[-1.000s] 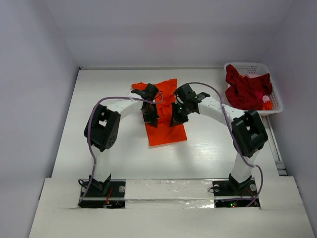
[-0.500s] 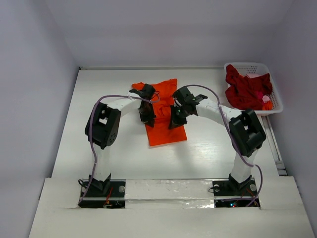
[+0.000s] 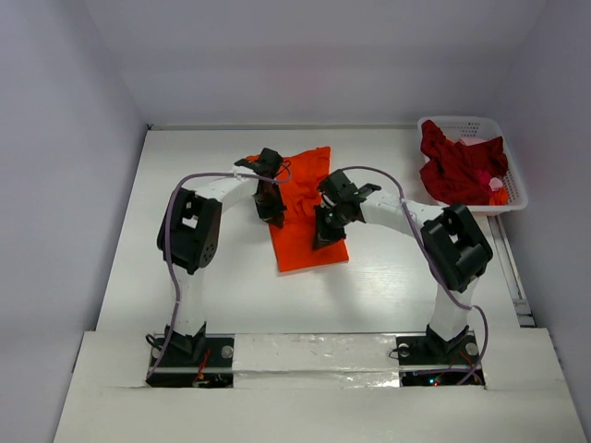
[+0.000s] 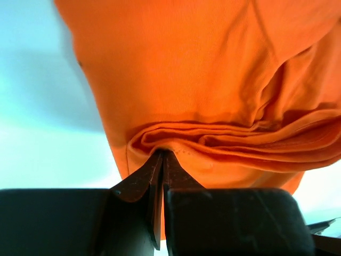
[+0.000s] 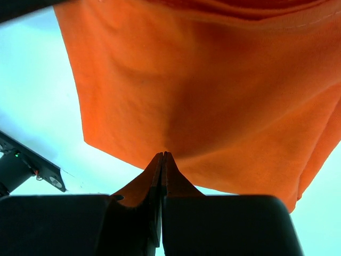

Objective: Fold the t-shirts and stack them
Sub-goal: Fold the folded rectangular tshirt in 1/3 of the way

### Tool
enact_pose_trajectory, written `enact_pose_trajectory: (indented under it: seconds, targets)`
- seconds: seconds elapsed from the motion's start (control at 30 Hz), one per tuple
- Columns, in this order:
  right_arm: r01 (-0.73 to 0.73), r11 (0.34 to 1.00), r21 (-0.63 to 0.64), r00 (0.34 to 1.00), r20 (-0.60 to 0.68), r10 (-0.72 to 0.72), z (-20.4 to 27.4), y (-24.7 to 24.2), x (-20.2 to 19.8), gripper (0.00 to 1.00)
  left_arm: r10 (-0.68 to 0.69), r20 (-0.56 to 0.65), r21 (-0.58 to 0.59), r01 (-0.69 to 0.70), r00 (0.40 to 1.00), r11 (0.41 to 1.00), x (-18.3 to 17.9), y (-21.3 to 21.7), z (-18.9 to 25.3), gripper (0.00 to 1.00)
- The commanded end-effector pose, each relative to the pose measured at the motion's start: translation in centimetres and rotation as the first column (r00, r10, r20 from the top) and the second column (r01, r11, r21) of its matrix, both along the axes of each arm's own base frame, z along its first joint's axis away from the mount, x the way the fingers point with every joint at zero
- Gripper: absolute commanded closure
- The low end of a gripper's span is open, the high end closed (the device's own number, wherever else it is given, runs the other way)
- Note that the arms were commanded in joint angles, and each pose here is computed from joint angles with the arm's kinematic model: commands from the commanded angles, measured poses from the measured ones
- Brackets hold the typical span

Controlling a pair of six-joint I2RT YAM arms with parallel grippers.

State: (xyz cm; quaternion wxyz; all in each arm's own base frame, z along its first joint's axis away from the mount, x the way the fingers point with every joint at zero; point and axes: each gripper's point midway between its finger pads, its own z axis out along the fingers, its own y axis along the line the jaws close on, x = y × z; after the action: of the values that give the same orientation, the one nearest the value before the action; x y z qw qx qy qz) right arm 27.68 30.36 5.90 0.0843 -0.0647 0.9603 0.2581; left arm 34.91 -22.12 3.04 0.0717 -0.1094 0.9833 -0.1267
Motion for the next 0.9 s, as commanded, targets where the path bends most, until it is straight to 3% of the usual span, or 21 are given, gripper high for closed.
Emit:
enact_pose_trajectory:
  seconds: [0.0, 0.2, 0.3, 0.43, 0.47, 0.53, 0.57, 0.63, 0.67, 0.7, 0.87]
  targets:
    - [-0.002, 1.000, 0.021, 0.999, 0.032, 0.001, 0.5, 0.6, 0.4, 1.00, 0.014, 0.057, -0.016, -0.013, 0.998, 1.000, 2.2, 0.2, 2.0, 1.00]
    - [-0.014, 0.999, 0.043, 0.992, 0.124, 0.009, 5.4, 1.0, 1.8, 1.00, 0.041, 0.145, -0.055, -0.034, 0.989, 0.998, 5.1, 0.8, 5.5, 1.00]
    - [0.007, 0.995, 0.104, 0.980, 0.197, -0.027, 10.7, 1.2, 3.8, 0.96, 0.072, 0.198, -0.087, -0.056, 0.977, 0.995, 6.7, 1.8, 7.9, 0.96]
    - [0.118, 0.977, 0.180, 0.947, 0.274, -0.165, 16.0, -2.0, 8.4, 0.75, 0.118, 0.262, -0.109, -0.092, 0.958, 0.990, 8.4, 4.1, 10.7, 0.73]
    - [0.176, 0.968, 0.178, 0.936, 0.274, -0.221, 15.9, -4.3, 10.5, 0.66, 0.137, 0.273, -0.108, -0.111, 0.952, 0.988, 8.9, 5.3, 11.1, 0.69]
    - [0.223, 0.957, 0.186, 0.923, 0.276, -0.268, 16.3, -6.4, 12.6, 0.57, 0.165, 0.305, -0.103, -0.140, 0.938, 0.985, 9.4, 6.8, 12.1, 0.55]
    - [0.224, 0.953, 0.206, 0.914, 0.296, -0.279, 17.2, -7.0, 13.9, 0.47, 0.190, 0.315, -0.102, -0.165, 0.930, 0.981, 9.9, 8.1, 12.3, 0.50]
    - [0.256, 0.947, 0.195, 0.909, 0.286, -0.305, 16.3, -9.0, 16.3, 0.39, 0.217, 0.334, -0.116, -0.189, 0.917, 0.975, 10.3, 9.1, 12.6, 0.38]
    - [0.235, 0.948, 0.214, 0.900, 0.322, -0.295, 17.8, -9.1, 17.6, 0.37, 0.227, 0.341, -0.127, -0.194, 0.912, 0.973, 10.6, 9.5, 12.6, 0.35]
    - [0.249, 0.948, 0.200, 0.907, 0.296, -0.300, 16.2, -9.7, 18.9, 0.36, 0.239, 0.368, -0.144, -0.199, 0.899, 0.969, 11.4, 9.9, 12.6, 0.32]
    - [0.237, 0.932, 0.276, 0.914, 0.260, -0.310, 15.8, -10.5, 22.5, 0.36, 0.285, 0.345, -0.218, -0.218, 0.894, 0.951, 13.7, 8.9, 10.6, 0.35]
